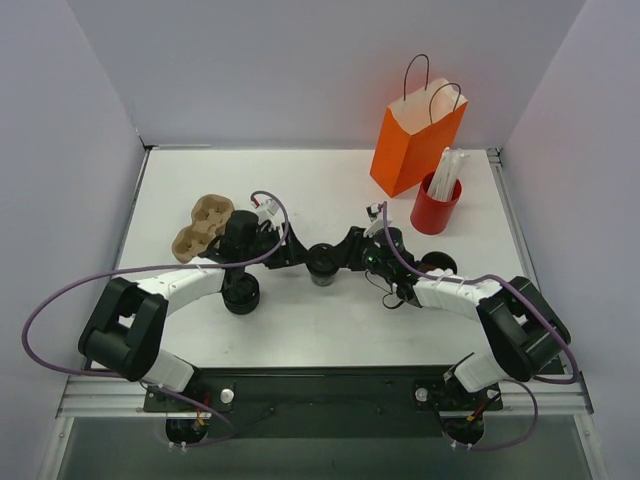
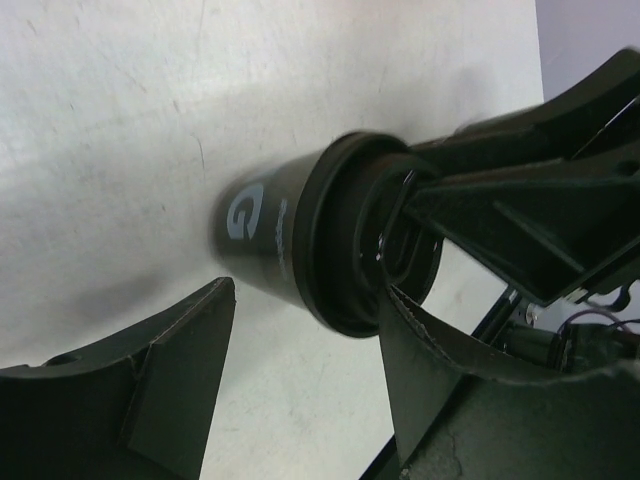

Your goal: Pack the takeout coffee

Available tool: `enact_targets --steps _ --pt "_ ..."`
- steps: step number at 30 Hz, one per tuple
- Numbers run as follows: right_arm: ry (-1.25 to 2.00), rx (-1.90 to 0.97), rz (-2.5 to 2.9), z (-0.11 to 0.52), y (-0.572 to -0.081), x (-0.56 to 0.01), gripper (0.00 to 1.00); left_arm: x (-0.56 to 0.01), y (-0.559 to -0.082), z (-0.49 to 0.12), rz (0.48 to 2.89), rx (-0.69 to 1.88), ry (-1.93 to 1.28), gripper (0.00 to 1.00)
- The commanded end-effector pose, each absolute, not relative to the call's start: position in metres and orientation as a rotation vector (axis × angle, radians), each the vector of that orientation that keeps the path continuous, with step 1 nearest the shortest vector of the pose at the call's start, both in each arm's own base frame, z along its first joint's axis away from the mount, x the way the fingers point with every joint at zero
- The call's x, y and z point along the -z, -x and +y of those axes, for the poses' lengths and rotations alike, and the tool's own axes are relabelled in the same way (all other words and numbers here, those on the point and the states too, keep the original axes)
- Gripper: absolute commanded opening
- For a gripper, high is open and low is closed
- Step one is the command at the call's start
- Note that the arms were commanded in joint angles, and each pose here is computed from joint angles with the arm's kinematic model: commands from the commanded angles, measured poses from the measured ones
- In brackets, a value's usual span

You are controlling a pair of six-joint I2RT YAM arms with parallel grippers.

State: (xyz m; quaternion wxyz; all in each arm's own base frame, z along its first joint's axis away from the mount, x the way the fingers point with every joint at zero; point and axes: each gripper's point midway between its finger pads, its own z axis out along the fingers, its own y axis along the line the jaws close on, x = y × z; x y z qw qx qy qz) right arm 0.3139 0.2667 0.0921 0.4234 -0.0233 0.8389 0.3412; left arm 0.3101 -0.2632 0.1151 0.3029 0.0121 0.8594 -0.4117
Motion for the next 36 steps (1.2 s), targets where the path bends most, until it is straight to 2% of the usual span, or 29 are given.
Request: enact_targets --steps 1,15,30,36 --pt "0.078 -0.505 2.603 0.206 -0.232 0.024 0.11 -0.109 -0.296 -0.272 2.252 1.185 -0.044 0.69" --pt "-0.004 -0.521 2.56 0.208 -0.23 0.013 0.11 -0.1 -0.306 -0.287 2.217 1.207 -0.027 0.7" --pt "-0.058 -0.655 2.528 0.221 -0.219 0.008 0.11 -0.063 -0.32 -0.274 2.324 1.019 0.026 0.58" --pt "-0.063 -0.696 2.504 0.224 -0.218 -0.003 0.15 -0.064 -0.321 -0.281 2.325 1.026 -0.041 0.55"
